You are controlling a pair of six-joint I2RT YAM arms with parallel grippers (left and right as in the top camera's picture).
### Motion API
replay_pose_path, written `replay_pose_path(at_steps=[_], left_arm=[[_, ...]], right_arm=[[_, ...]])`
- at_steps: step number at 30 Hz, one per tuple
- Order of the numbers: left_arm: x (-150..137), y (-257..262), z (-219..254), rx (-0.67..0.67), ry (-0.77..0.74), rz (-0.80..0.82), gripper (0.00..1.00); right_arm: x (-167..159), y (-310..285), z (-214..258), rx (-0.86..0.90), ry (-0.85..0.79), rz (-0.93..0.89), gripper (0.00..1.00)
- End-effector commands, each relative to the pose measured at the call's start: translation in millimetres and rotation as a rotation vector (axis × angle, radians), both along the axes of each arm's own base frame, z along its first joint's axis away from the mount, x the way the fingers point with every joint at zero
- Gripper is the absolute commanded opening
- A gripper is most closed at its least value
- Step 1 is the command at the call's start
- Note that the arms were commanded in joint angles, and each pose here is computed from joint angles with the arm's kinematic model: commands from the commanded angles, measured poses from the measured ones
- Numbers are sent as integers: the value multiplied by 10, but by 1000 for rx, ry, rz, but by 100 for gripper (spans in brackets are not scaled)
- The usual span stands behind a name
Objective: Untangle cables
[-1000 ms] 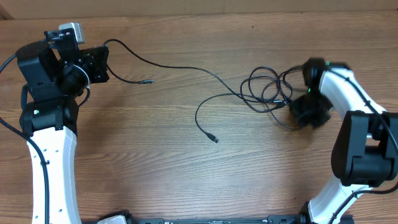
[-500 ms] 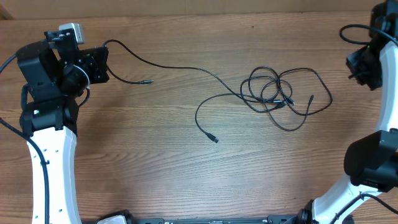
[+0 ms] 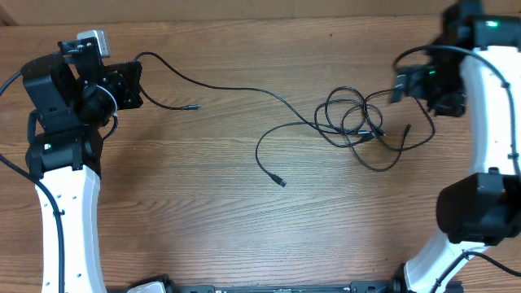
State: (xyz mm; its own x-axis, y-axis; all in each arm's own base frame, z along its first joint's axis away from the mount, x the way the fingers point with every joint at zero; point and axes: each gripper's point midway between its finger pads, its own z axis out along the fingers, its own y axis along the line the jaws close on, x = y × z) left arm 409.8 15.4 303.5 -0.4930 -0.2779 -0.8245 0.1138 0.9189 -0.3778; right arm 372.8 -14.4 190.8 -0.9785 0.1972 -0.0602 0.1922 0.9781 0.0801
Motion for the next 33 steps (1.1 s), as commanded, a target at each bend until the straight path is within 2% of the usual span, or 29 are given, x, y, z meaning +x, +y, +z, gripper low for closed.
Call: replay_pose_path(at_steps=[1,6,12,16,21,27,33], left_arm=[[-34,42,151,28,-43,7,4],[-34,42,153,28,-44,7,4],[-33,43,152,28,-44,7,4],[-33,43,151,28,-43,7,4],[-37,33,153,19,-42,5,4],[-51,-31,169,2,-46,-29,4],[-59,-64,177,-23,-43,-40,4]], right_arm=[[-112,434,-110,71,21,292,100],[-429,598,-716,33,180,385,100],[-674,651,-1287,30,250,281,100],[-691,654,-1322,30,196,207,100],[-804,685,-1246,55,83,206,100],[-891,786,-1381,116,-39,266,100],[-717,808,-1373,101,-123,355,100]])
